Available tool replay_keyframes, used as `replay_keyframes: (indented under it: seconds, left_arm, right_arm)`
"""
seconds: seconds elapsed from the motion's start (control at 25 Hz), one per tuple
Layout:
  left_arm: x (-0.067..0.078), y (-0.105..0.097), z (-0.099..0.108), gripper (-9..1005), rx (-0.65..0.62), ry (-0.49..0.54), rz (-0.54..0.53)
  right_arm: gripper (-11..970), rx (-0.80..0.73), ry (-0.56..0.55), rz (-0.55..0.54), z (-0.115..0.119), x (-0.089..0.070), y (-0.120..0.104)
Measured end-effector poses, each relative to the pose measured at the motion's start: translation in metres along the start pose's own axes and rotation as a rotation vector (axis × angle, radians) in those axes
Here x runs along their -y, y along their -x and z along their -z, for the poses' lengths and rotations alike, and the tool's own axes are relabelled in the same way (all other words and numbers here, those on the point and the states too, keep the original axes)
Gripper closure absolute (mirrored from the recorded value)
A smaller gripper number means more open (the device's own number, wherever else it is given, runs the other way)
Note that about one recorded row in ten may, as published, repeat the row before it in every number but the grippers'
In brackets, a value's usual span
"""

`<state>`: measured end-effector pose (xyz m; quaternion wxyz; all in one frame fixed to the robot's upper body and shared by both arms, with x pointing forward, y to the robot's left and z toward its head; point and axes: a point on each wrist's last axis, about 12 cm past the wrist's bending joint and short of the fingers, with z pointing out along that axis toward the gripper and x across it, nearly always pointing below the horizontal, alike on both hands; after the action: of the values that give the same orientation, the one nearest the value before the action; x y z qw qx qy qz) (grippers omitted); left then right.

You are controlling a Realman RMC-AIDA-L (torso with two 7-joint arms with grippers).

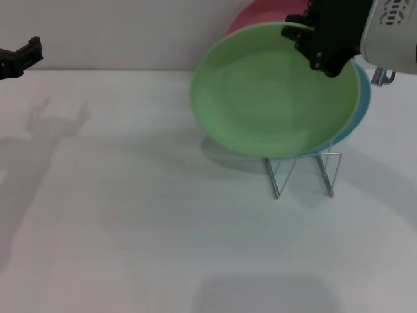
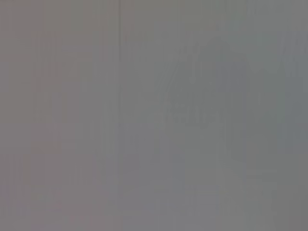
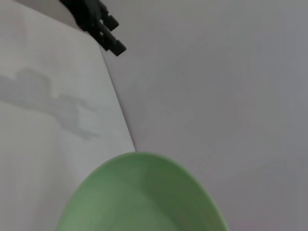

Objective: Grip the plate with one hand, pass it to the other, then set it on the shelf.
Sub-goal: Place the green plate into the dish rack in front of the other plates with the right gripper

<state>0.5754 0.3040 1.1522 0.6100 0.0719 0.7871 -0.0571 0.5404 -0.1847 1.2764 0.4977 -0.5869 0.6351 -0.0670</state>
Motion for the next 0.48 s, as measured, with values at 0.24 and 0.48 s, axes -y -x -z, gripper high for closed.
replay_keyframes:
  seconds: [0.24,0.48]
  left_arm:
    - [0.0024,-0.0027,-0.0008,138,-0.009,-0.007,-0.001]
    - [0.0024,-0.0046,-0.0010,138,-0.015,-0.008,0.000]
  right_arm:
    - [894,-0.008,-0.007,0.023,0.0017,0.0014,-0.0035]
    - [894,-0.014,-0.004,0.054,0.0016,0.0015,-0.0055]
